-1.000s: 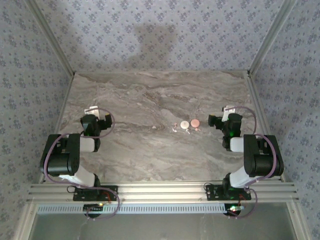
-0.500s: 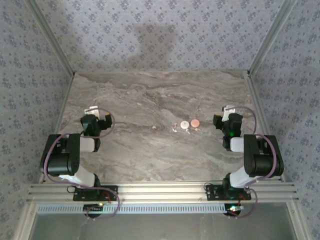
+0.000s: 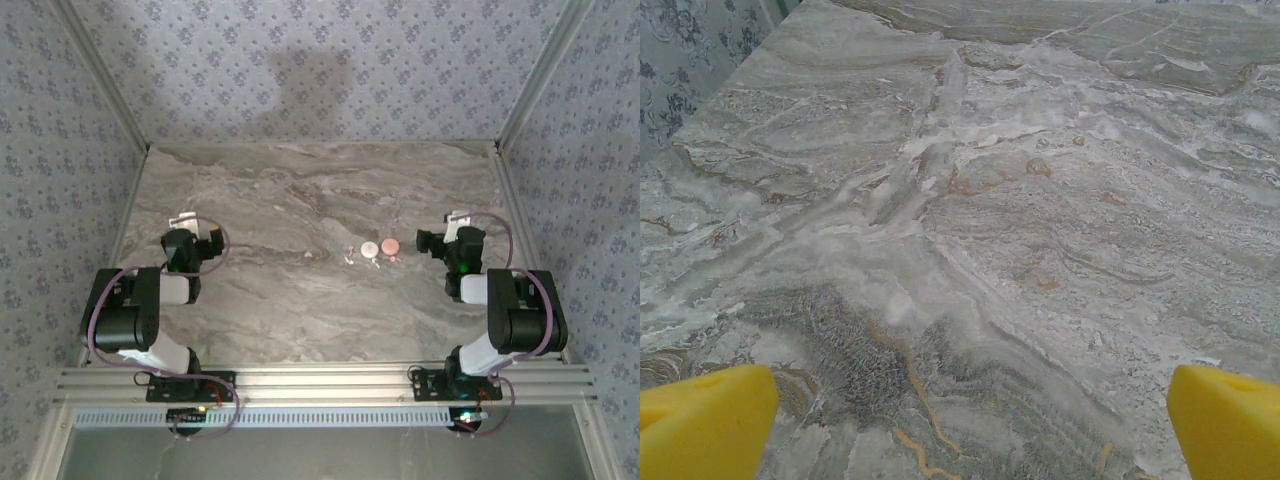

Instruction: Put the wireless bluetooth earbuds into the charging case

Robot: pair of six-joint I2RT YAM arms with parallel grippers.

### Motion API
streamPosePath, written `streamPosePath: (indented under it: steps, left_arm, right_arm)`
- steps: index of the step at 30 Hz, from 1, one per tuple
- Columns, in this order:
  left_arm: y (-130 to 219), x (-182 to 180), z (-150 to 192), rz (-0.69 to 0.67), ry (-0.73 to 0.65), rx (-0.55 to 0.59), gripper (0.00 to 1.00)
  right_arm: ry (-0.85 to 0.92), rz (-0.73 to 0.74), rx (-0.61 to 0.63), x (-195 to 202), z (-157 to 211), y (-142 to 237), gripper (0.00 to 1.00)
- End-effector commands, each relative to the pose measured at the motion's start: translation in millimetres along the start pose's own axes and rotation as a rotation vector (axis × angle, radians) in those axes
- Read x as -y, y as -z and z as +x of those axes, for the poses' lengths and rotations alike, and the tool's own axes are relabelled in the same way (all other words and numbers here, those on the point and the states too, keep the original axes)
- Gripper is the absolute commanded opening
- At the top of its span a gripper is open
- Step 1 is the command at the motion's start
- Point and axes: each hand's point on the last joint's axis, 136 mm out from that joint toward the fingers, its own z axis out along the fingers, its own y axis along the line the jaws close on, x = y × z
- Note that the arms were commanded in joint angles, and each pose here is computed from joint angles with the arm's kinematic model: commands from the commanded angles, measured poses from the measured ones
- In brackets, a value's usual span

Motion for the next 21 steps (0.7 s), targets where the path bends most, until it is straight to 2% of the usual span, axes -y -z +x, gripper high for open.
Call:
streamPosePath:
  steps: [1, 13, 15, 21]
  left_arm:
    - [-1, 2, -17, 0.011, 0.003, 0.044, 1.0]
    - [-1, 2, -17, 0.011, 0.002, 0.045, 1.0]
    - [-2, 10, -17, 0.053, -0.018, 0.034, 1.0]
    - [0, 18, -22, 0.094, -0.043, 0.028, 0.99]
  right_arm:
    - [0.007, 0.008, 0.027, 1, -10, -2, 1.0]
    - [0.003, 0.012, 0.026, 2, -12, -1, 1.0]
    - [0.004, 0.012, 0.007, 2, -21, 1, 1.0]
    - [-0.146, 0.04, -0.221, 3, -49, 30, 1.0]
